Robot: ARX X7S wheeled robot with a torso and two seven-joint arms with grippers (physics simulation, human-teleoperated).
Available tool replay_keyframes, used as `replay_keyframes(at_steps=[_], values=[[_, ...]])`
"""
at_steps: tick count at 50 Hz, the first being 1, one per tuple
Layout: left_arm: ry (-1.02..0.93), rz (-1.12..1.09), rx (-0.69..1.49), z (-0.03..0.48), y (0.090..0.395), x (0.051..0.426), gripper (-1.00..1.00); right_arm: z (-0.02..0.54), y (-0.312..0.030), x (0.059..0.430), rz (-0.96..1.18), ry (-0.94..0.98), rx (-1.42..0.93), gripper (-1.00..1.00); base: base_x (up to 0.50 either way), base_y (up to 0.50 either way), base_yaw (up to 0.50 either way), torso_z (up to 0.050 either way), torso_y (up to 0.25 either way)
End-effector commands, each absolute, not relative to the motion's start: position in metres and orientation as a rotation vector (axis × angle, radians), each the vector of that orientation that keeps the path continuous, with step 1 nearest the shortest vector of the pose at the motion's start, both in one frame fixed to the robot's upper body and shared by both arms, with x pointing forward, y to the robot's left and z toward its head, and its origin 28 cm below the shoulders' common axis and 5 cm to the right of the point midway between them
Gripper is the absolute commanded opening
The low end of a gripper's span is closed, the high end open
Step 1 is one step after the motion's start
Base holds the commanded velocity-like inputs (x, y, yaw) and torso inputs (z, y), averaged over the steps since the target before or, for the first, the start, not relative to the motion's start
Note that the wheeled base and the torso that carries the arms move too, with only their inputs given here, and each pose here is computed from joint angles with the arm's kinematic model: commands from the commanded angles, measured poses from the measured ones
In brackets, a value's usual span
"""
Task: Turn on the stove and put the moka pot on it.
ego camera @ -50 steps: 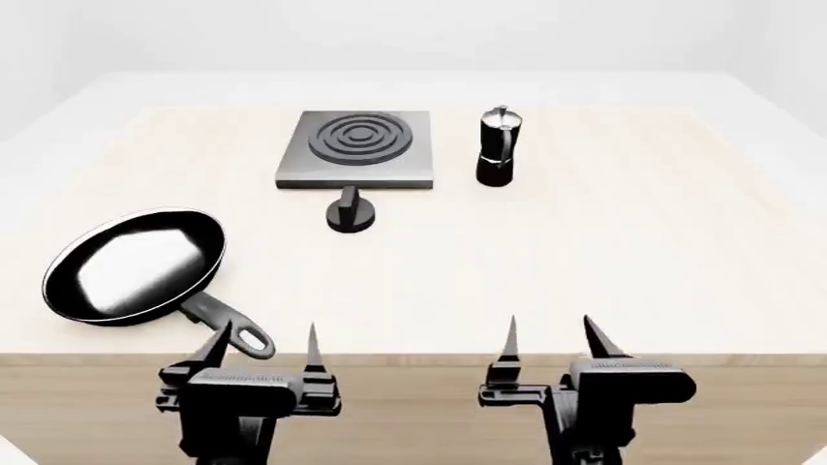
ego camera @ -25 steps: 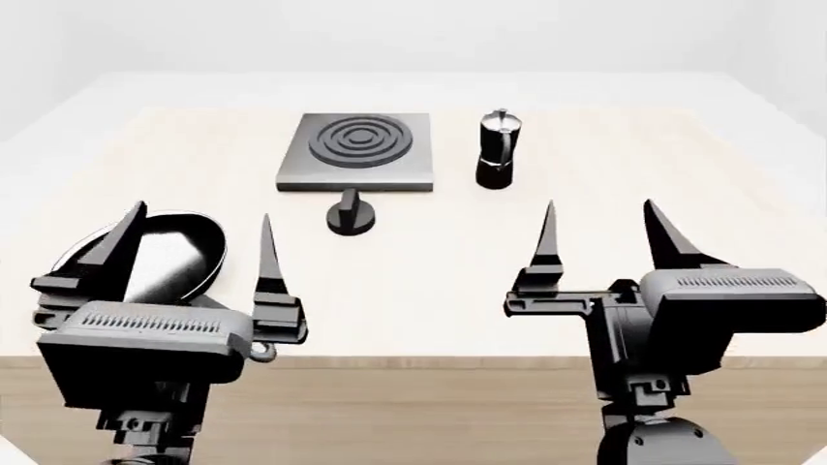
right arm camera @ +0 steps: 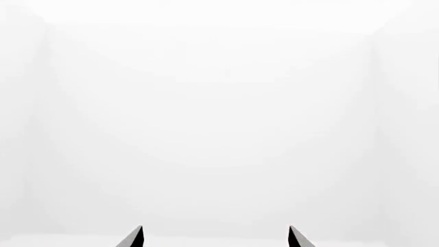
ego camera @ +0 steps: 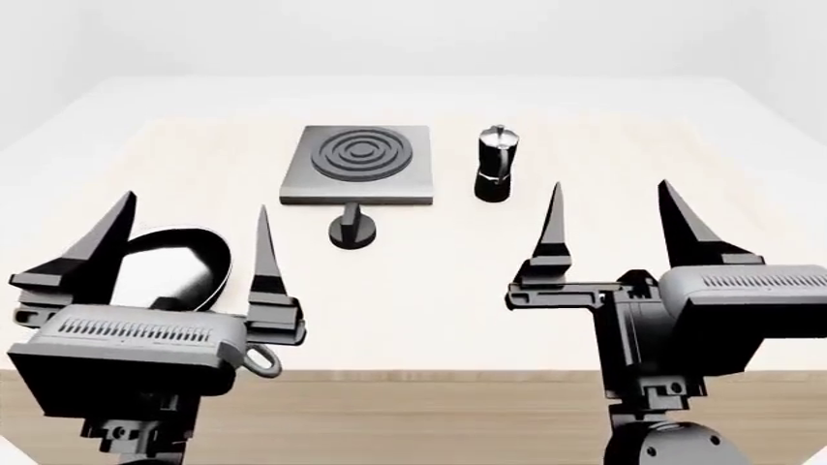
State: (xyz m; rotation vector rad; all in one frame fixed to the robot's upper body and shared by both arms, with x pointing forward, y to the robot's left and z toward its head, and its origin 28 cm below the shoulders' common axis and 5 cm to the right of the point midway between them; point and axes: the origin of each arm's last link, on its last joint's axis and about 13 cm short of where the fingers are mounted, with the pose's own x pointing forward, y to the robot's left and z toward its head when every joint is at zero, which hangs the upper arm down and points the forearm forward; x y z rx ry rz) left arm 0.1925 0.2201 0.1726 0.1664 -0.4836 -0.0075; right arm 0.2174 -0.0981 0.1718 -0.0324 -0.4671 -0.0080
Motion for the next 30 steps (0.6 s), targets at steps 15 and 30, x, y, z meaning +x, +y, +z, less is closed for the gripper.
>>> replay_keyframes(at_steps=[15,30], values=[[-0.512,-0.025,0.153,0.1712,0.2187,0.19,1.0,0.1731,-0.0963,0.216,-0.011,-0.492,-0.026,1.0,0.0,0.0,0.0,0.047,0.0],[-0.5,-0.023,0.166,0.1681,0.2171,0.1892,1.0,0.17,-0.0952,0.2161,-0.013,-0.503,-0.044,1.0,0.0,0.14,0.0,0.0,0.0]])
